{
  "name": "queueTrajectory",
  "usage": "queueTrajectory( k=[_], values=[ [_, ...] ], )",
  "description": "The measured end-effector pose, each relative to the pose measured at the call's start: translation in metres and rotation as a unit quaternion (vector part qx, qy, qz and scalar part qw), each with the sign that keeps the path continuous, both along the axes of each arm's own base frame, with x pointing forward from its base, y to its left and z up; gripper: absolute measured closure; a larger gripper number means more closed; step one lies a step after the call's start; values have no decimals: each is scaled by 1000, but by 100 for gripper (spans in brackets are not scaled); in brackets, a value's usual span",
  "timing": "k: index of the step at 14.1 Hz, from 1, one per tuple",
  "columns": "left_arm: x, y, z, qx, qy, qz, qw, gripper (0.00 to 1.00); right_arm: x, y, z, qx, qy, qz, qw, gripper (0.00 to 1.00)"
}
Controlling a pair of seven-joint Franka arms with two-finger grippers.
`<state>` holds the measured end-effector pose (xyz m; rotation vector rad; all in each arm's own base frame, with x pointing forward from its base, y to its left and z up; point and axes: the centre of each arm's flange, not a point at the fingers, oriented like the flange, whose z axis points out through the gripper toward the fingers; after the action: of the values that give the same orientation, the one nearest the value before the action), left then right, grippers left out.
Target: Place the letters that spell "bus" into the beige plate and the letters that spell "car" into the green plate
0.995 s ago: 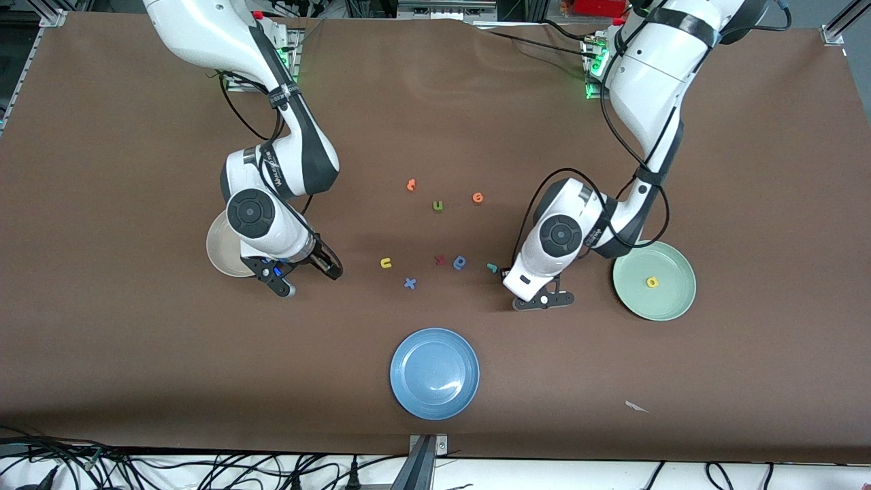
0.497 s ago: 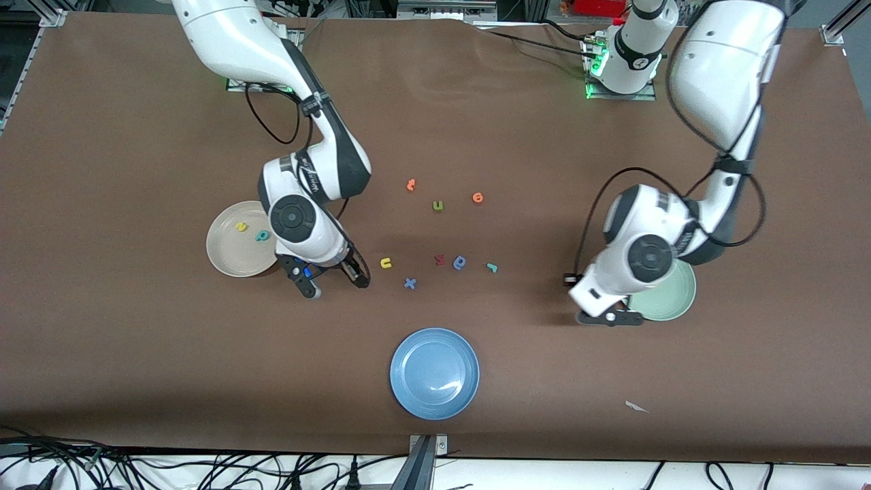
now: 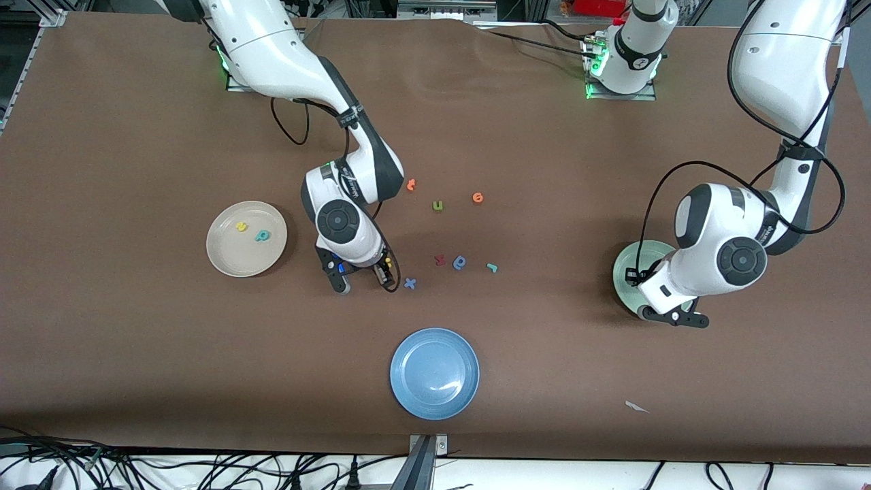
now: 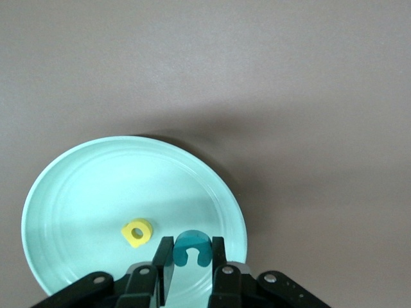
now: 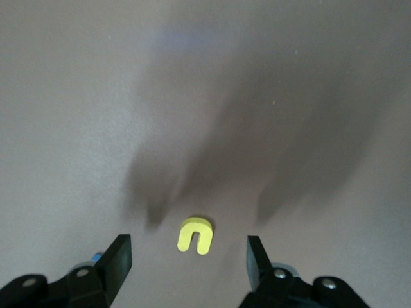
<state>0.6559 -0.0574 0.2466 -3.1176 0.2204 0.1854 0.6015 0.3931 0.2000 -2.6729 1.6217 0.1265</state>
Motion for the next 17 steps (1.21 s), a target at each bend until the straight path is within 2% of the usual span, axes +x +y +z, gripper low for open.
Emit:
queueTrajectory(
  k=[3, 4, 6, 9, 11, 12, 14, 17],
  values=[
    [-20, 6, -27, 7, -26, -13, 1000, 72, 0, 1, -5, 2, -5, -6, 1000, 21],
    [-24, 12, -33, 11, -27, -15, 999, 67, -1, 2, -8, 1, -3, -5, 1000, 21],
    [-25, 16, -33, 11, -30, -14, 999, 49, -4, 4, -14, -1, -1, -4, 1000, 21],
    [-17, 0, -10, 6, -51, -4, 999, 19, -9, 6, -24, -5, 1, -3, 1000, 23],
    [-16, -39, 3, -2, -59, 35, 998, 1, -8, 8, -24, -2, -6, -2, 1000, 39],
    [-19, -66, 5, -7, -60, 59, 996, 0, -8, 8, -24, -1, -8, -2, 1000, 53],
    [-29, -130, 8, -16, -62, 101, 993, 0, -7, 8, -20, 0, -10, -2, 1000, 72],
    [-47, -201, -3, -25, -49, 171, 984, 0, -7, 5, -19, -14, -3, 10, 1000, 75]
  ],
)
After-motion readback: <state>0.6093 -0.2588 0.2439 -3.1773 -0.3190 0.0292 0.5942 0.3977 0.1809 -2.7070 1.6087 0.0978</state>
